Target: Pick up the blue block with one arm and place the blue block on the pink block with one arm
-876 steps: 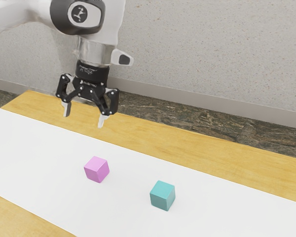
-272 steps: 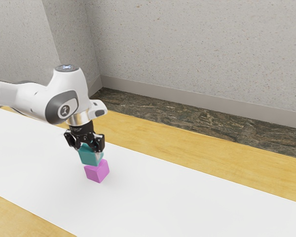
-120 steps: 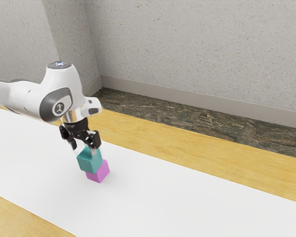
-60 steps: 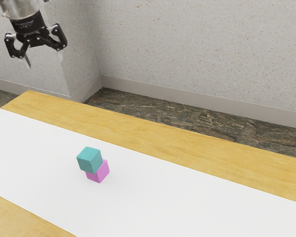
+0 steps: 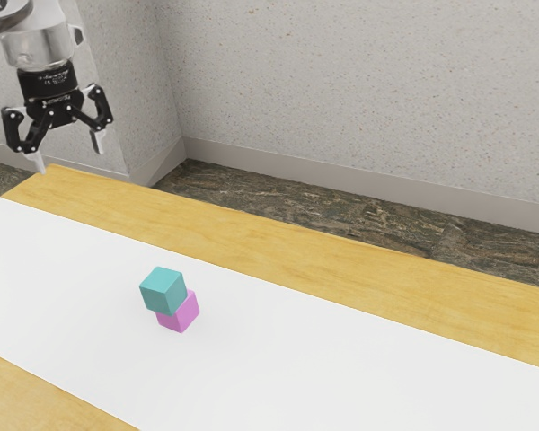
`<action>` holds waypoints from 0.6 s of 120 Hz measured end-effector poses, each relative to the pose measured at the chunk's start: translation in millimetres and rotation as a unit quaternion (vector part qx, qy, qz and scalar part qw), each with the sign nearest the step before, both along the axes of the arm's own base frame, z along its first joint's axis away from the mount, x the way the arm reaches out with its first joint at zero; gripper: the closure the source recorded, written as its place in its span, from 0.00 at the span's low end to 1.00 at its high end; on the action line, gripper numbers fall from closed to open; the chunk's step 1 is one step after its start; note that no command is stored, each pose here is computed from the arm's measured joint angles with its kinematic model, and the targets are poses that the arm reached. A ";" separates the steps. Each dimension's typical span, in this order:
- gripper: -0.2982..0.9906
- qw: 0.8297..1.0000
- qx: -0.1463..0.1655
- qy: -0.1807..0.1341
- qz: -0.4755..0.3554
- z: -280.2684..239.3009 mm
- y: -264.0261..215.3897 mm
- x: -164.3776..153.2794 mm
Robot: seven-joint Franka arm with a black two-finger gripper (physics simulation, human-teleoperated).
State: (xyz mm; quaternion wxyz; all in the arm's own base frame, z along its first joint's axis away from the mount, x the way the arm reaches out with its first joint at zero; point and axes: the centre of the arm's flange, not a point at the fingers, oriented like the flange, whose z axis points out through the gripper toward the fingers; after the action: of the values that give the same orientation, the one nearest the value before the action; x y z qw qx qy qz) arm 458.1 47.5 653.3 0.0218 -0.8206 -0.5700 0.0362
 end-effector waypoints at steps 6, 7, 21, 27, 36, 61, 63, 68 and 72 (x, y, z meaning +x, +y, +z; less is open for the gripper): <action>0.23 1.000 0.000 0.001 0.018 0.3 0.1 -1.1; 0.23 1.000 0.000 0.001 0.020 0.4 0.1 -1.2; 0.23 0.998 0.002 0.002 0.055 2.6 -0.2 -3.8; 0.23 0.998 0.003 0.002 0.068 2.8 -0.3 -4.3; 0.23 0.996 0.004 0.003 0.085 3.0 -0.2 -4.7; 0.23 0.992 0.007 0.005 0.124 2.4 0.6 -4.8; 0.23 0.992 0.007 0.005 0.127 2.4 0.5 -4.8; 0.23 0.991 0.008 0.005 0.133 2.5 0.3 -4.8; 0.23 0.990 0.009 0.005 0.137 2.4 0.5 -4.8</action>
State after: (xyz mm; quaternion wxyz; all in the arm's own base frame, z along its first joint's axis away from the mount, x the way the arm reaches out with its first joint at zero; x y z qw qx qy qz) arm 453.3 48.0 655.7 0.0265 -0.7341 -0.6774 0.0381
